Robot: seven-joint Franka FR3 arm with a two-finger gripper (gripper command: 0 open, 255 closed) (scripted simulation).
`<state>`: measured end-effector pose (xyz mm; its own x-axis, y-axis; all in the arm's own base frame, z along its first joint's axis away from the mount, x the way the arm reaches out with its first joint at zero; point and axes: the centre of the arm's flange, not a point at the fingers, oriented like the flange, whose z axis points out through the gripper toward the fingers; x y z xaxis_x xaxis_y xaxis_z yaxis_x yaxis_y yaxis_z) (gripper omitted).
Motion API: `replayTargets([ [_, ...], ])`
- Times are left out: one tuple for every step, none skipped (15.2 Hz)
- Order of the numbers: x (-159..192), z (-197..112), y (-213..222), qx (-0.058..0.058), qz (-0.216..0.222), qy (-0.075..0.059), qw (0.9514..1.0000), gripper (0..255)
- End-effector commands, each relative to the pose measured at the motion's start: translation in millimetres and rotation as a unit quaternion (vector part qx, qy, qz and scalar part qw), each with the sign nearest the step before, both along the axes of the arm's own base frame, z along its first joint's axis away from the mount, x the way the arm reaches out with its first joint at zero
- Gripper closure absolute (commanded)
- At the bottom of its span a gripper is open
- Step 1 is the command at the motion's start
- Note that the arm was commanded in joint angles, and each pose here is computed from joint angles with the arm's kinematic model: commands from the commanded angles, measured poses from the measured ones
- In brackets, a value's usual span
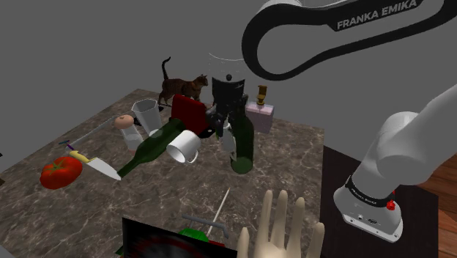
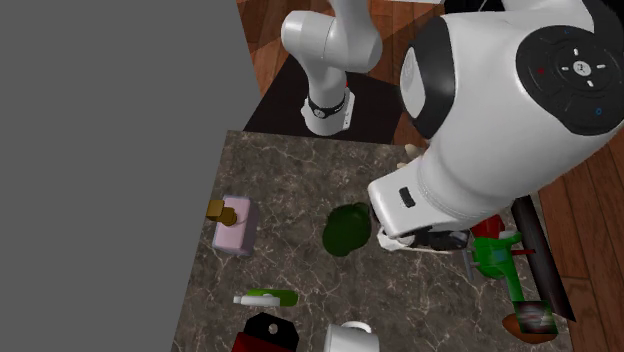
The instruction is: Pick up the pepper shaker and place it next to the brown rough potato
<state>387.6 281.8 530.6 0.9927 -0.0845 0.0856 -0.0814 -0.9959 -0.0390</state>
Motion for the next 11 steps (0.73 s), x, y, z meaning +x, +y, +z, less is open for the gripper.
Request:
replayTargets([
  [7,-2,24,0.001,-0.001,0.0,1.0,255],
  [12,-2,36,0.001,-0.001,0.0,1.0,255],
  [17,-2,49,0.001,-0.001,0.0,1.0,255],
  [21,-1,61,0.001,-0.001,0.0,1.0,255],
  [26,-1,74,0.001,-0.001,0.0,1.0,255],
  [30,-1,86,0.001,-0.001,0.0,1.0,255],
  [35,-1,98,0.001,-0.001,0.0,1.0,255],
  [40,-1,111,0.001,-0.001,0.0,1.0,255],
  [44,-1,123,0.001,-0.001,0.0,1.0,255],
  [49,-1,135,0.001,-0.001,0.0,1.0,255],
  [54,-1,148,0.001,-0.001,0.0,1.0,255],
])
